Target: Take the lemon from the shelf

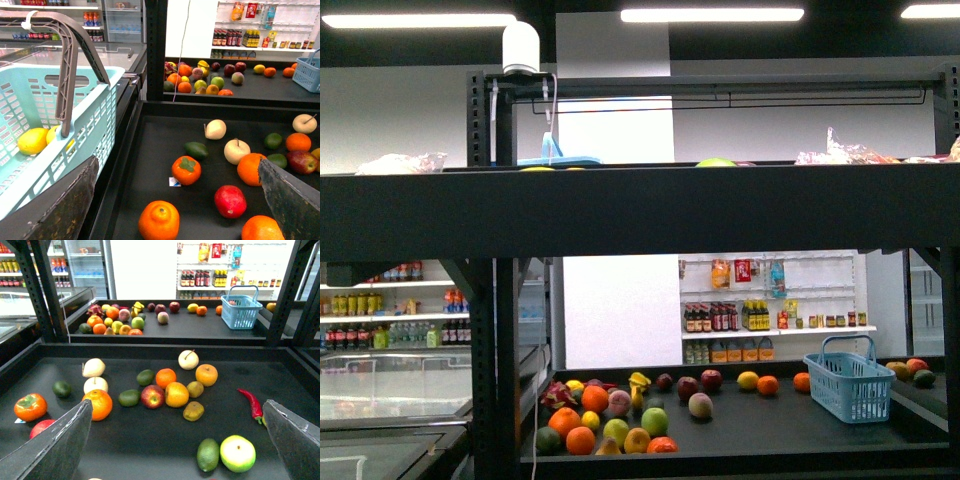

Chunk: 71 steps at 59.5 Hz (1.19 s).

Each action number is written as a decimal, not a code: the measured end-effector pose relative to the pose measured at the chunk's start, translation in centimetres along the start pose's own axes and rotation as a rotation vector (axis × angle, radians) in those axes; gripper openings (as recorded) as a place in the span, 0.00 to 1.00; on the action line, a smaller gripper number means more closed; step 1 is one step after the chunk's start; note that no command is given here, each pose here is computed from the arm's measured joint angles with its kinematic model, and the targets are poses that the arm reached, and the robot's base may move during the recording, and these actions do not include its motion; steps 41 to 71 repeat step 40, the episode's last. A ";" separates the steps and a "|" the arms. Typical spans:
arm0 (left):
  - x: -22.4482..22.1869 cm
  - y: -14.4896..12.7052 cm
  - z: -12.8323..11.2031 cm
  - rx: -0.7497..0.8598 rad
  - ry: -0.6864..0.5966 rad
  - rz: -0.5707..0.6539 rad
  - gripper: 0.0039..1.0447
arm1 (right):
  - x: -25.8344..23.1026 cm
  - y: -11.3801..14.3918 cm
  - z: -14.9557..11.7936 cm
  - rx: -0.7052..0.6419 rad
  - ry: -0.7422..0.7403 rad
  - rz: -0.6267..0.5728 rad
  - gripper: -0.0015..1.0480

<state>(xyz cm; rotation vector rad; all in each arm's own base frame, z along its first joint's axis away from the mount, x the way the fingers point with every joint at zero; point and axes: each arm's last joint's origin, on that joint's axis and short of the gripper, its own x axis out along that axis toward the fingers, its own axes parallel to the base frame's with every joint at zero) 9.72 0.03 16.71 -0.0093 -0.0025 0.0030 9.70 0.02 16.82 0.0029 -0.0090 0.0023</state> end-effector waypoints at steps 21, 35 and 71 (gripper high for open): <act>0.0 0.0 0.0 0.000 0.000 0.000 0.93 | 0.0 0.0 0.0 0.000 0.000 0.000 0.98; 0.0 0.0 0.0 0.000 0.000 0.000 0.93 | 0.0 0.0 0.0 0.000 0.000 0.000 0.98; 0.0 0.0 0.0 0.000 0.000 0.000 0.93 | 0.0 0.0 0.0 0.000 0.000 0.000 0.98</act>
